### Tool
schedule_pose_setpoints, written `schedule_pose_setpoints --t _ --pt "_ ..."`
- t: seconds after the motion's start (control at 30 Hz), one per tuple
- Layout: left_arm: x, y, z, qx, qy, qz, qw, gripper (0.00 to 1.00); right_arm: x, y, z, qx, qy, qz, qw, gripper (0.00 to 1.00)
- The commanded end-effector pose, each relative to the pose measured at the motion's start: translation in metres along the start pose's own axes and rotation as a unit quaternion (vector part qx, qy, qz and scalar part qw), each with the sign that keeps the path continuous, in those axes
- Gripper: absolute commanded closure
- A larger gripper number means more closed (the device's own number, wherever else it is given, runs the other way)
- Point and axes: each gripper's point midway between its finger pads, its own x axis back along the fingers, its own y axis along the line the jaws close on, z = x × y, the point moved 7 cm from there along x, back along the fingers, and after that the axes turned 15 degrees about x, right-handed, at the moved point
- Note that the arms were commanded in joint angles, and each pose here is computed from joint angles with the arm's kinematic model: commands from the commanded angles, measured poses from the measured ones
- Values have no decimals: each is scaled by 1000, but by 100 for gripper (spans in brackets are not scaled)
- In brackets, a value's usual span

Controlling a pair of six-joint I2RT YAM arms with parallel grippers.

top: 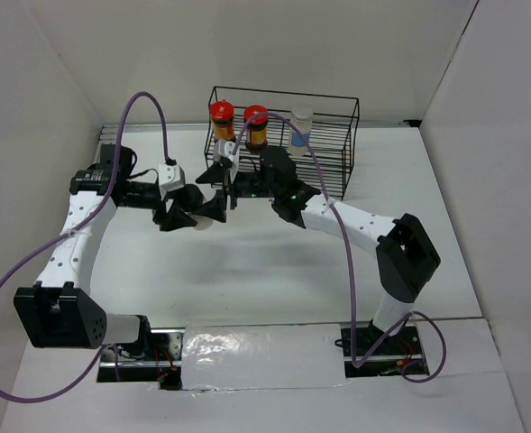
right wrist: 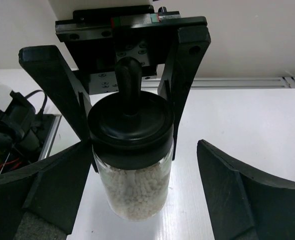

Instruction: Organize the condiment bottles

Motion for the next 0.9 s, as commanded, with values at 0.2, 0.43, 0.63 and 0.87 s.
schedule_pose_setpoints --t 0.2,0.43,0.63,0.87 --pt "1 -1 -26 -37 -38 20 998 100 -14 -7 -18 17 -35 -22 999 11" --pt "2 0 -30 -38 -43 22 998 100 -17 -5 -11 11 -24 -42 999 39" --pt "2 1 -33 -26 -46 20 998 100 -18 -5 -11 13 -16 -51 998 97" --pt "1 7 -33 18 -45 0 999 41 -10 -4 -19 14 -25 -26 999 100"
